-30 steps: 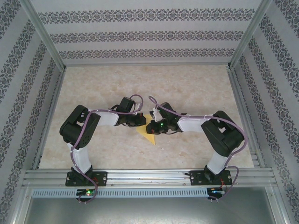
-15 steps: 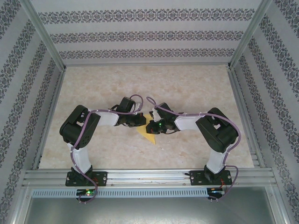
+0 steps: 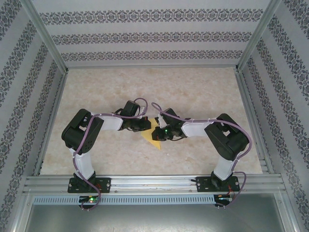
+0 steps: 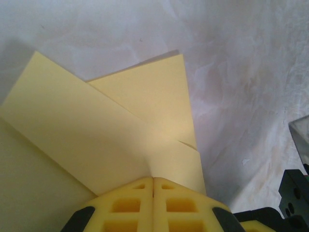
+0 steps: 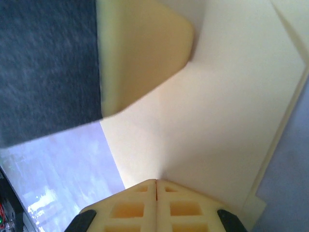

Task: Fold a paper plane with a square sheet of paper (fold left side to right side)
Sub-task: Fourth fold the wing at the center of the table.

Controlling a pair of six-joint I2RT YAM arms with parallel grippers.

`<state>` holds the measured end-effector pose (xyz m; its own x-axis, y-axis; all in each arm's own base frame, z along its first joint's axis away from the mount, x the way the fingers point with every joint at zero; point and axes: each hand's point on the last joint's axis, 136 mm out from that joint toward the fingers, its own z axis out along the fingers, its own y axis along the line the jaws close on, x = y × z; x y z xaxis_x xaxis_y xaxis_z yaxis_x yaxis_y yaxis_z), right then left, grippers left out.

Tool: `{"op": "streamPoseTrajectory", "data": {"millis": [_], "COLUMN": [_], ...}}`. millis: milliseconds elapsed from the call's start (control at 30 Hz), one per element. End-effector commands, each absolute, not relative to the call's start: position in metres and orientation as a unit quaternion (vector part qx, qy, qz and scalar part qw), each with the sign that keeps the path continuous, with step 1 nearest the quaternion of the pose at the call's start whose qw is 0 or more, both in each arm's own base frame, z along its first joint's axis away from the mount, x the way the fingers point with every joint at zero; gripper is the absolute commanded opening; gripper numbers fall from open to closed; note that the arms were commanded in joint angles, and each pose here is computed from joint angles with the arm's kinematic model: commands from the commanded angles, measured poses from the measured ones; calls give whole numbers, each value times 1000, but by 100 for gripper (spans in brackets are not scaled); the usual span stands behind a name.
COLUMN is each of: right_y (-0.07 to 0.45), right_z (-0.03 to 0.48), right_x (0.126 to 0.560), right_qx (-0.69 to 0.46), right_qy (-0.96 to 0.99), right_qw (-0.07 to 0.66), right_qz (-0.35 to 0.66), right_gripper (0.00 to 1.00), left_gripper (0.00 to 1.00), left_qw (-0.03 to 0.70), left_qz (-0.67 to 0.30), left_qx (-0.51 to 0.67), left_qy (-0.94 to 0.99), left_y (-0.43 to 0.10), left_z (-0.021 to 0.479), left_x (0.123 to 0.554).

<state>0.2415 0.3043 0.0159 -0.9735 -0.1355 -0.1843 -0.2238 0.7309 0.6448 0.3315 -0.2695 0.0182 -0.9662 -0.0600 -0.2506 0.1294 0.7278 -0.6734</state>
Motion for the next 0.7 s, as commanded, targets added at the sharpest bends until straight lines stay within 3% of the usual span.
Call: {"op": "streamPoseTrajectory", "data": {"millis": [0, 667], "right_y": [290, 274], "right_z": [2, -5], "right_x": [216, 181], "right_qx": [-97, -84], "right_qy": [941, 945], "right_qw": [26, 8], "right_qz": [324, 317], "right_gripper": [0, 0], "left_gripper": [0, 0], "left_qw": [97, 97], "left_qz": [-279, -277], "left_qx": [-24, -23], "left_qy": [955, 956], "left_y": [-237, -236], "left_z": [-28, -28], "left_x": [317, 318]}}
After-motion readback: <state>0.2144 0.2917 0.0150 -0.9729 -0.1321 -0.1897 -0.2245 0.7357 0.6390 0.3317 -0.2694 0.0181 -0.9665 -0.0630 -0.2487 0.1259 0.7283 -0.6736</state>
